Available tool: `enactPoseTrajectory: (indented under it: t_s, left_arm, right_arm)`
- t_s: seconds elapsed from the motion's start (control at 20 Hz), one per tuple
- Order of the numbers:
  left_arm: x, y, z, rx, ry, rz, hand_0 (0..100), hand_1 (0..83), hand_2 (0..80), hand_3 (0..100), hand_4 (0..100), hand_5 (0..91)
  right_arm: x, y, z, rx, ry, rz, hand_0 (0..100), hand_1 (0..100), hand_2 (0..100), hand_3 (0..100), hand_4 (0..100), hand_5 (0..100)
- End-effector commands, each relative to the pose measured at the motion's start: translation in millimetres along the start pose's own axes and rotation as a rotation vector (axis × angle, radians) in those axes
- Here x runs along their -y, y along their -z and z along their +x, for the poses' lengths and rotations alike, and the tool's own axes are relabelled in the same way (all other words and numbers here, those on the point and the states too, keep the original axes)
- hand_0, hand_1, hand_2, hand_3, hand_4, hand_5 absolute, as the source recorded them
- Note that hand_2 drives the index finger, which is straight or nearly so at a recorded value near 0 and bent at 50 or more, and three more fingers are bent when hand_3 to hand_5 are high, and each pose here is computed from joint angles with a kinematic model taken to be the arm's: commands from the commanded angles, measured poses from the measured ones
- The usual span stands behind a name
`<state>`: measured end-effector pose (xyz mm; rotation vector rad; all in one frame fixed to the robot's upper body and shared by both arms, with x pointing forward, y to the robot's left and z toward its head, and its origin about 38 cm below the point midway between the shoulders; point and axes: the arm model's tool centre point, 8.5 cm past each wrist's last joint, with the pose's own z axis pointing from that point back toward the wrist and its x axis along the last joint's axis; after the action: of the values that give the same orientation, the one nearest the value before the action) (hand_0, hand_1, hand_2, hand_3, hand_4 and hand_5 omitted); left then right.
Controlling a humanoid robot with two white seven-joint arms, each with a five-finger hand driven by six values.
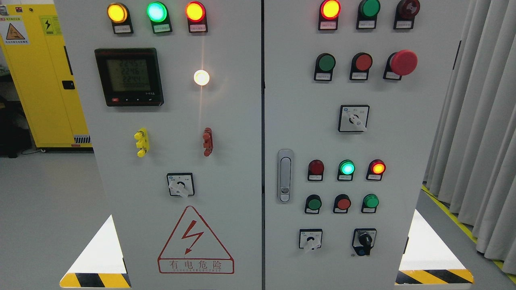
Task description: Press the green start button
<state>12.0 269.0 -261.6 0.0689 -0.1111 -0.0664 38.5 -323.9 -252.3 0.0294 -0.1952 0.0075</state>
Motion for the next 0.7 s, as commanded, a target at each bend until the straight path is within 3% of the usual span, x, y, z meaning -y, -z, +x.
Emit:
enactPoseTrajectory:
  t_s: [0.0,0.15,0.3,0.65]
  left_arm:
    - [3,2,26,0.053,-0.001,-0.006,12,55.6,0.0,0,0,0.0]
    - [4,2,26,0.053,-0.001,-0.008,12,55.6,0.0,0,0,0.0]
    - [4,2,26,0.053,-0.001,-0.008,12,55.6,0.0,0,0,0.0]
    - [9,2,26,0.054,-0.004,-0.015,12,55.6,0.0,0,0,0.0]
  right_arm:
    - [-9,4,65,0.184,-0.108,0.028,15,28,0,0,0,0]
    - [-17,0,106,0.361,-0.156,0.050,15,31,0,0,0,0]
    - [-41,-7,139,0.521,-0.197,0.095,15,33,0,0,0,0]
    - [-68,-48,196,0.792,-0.269,0.140,15,36,0,0,0,0]
